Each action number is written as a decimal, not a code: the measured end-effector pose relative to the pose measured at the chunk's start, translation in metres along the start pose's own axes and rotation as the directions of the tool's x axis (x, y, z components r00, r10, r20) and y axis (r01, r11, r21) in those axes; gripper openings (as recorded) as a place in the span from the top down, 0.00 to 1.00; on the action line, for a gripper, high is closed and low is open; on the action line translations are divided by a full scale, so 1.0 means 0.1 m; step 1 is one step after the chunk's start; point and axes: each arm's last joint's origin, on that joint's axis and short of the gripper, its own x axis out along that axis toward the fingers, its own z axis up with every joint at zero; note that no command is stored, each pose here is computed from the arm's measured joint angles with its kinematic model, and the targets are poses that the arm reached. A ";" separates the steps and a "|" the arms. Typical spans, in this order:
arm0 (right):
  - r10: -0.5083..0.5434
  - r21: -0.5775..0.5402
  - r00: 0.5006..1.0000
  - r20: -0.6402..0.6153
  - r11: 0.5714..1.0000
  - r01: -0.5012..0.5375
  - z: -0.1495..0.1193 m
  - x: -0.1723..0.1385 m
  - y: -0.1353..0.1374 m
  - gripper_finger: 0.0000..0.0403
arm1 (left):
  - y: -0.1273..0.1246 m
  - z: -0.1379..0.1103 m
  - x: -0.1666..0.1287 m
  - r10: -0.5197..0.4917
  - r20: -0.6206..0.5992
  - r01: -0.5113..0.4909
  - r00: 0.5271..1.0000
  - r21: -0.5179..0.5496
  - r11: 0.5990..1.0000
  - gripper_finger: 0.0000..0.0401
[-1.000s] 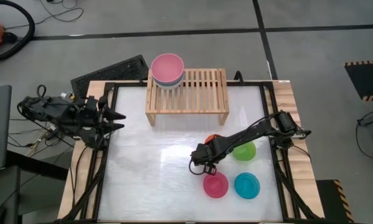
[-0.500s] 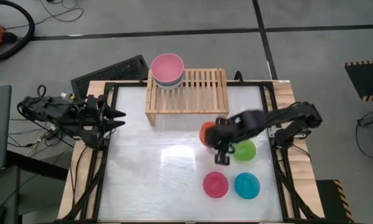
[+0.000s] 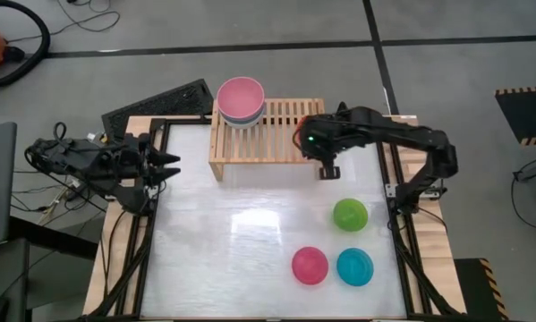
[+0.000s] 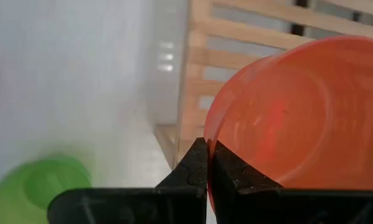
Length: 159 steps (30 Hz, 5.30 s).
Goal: Place and stack bowls onto a shelf
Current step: Put the small orange bowl on the shelf, then stack the small green bowl on top of the small orange bowl
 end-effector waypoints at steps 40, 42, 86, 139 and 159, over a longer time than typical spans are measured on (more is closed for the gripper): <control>0.124 0.111 0.987 -0.106 0.987 -0.113 0.00 0.38 -0.24 0.69 | 0.03 -0.03 0.00 0.063 -0.006 -0.063 0.998 0.021 0.998 0.58; 0.123 0.128 0.987 -0.107 0.986 -0.109 0.00 0.38 -0.24 0.65 | 0.03 -0.03 0.00 0.064 -0.006 -0.063 0.998 0.021 0.998 0.58; 0.370 0.783 0.914 -0.169 0.614 -0.103 -0.70 0.98 1.56 0.38 | 0.03 -0.05 0.00 0.047 -0.034 -0.047 0.998 -0.012 0.999 0.58; -0.091 0.247 0.833 0.546 0.967 -0.057 -0.36 -1.15 0.00 0.94 | 0.05 -0.04 0.00 0.109 -0.004 -0.109 0.994 -0.004 0.994 0.58; 0.071 -0.145 0.997 0.043 0.987 -0.064 -0.19 -0.26 -0.20 0.94 | 0.07 -0.07 -0.01 0.142 -0.028 -0.142 0.989 0.015 0.990 0.58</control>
